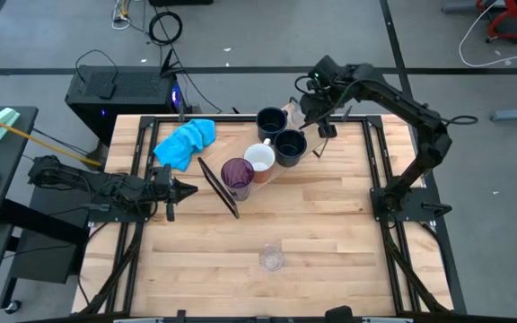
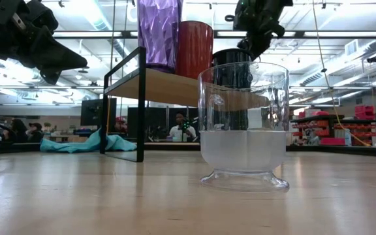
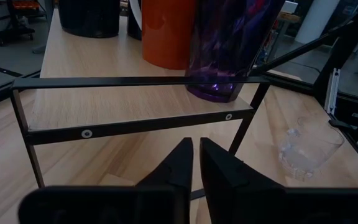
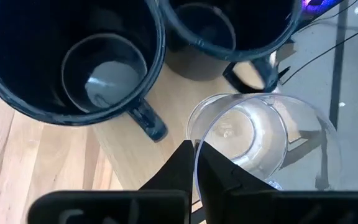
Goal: Stack small to large cups/mugs on shelf
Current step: Put the right transparent mug on the shelf
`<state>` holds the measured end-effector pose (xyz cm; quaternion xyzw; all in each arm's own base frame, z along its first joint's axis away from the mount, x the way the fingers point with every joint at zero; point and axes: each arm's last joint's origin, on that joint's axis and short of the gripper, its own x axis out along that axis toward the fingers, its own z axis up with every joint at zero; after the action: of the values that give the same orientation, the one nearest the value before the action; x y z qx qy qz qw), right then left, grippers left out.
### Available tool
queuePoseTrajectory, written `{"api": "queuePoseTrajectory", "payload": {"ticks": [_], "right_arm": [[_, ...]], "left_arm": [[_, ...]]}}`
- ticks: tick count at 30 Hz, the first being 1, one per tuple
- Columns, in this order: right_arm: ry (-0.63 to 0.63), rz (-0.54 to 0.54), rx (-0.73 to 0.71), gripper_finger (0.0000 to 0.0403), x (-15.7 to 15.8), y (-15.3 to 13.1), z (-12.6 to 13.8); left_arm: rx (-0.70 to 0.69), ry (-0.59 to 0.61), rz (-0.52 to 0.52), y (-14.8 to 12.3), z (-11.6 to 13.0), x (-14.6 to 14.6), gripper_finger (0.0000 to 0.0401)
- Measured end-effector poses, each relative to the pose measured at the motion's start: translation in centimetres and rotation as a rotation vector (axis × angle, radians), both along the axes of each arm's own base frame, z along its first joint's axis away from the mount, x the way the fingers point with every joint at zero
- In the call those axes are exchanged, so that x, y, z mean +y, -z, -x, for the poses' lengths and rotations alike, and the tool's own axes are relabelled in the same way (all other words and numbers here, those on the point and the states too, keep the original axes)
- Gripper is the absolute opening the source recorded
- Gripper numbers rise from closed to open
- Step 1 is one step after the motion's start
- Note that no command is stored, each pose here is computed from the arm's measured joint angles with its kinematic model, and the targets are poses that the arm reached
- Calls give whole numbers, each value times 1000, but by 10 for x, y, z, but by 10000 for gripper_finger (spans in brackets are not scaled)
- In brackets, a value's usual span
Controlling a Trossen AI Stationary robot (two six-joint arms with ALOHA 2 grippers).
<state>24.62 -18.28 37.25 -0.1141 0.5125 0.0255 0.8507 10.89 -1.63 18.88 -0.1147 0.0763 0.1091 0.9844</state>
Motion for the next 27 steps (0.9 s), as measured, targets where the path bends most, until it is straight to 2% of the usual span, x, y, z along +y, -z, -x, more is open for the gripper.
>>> {"api": "queuePoseTrajectory", "payload": {"ticks": [7,17,27], "right_arm": [[-3,-25,35,21,-1,17,-1],[-3,-25,34,38,-1,18,-2],[-9,-12,23,60,-2,17,-3]], "left_arm": [[0,0,0,0,0,0,28],[0,0,0,0,0,0,40],[0,0,0,0,0,0,28]]}}
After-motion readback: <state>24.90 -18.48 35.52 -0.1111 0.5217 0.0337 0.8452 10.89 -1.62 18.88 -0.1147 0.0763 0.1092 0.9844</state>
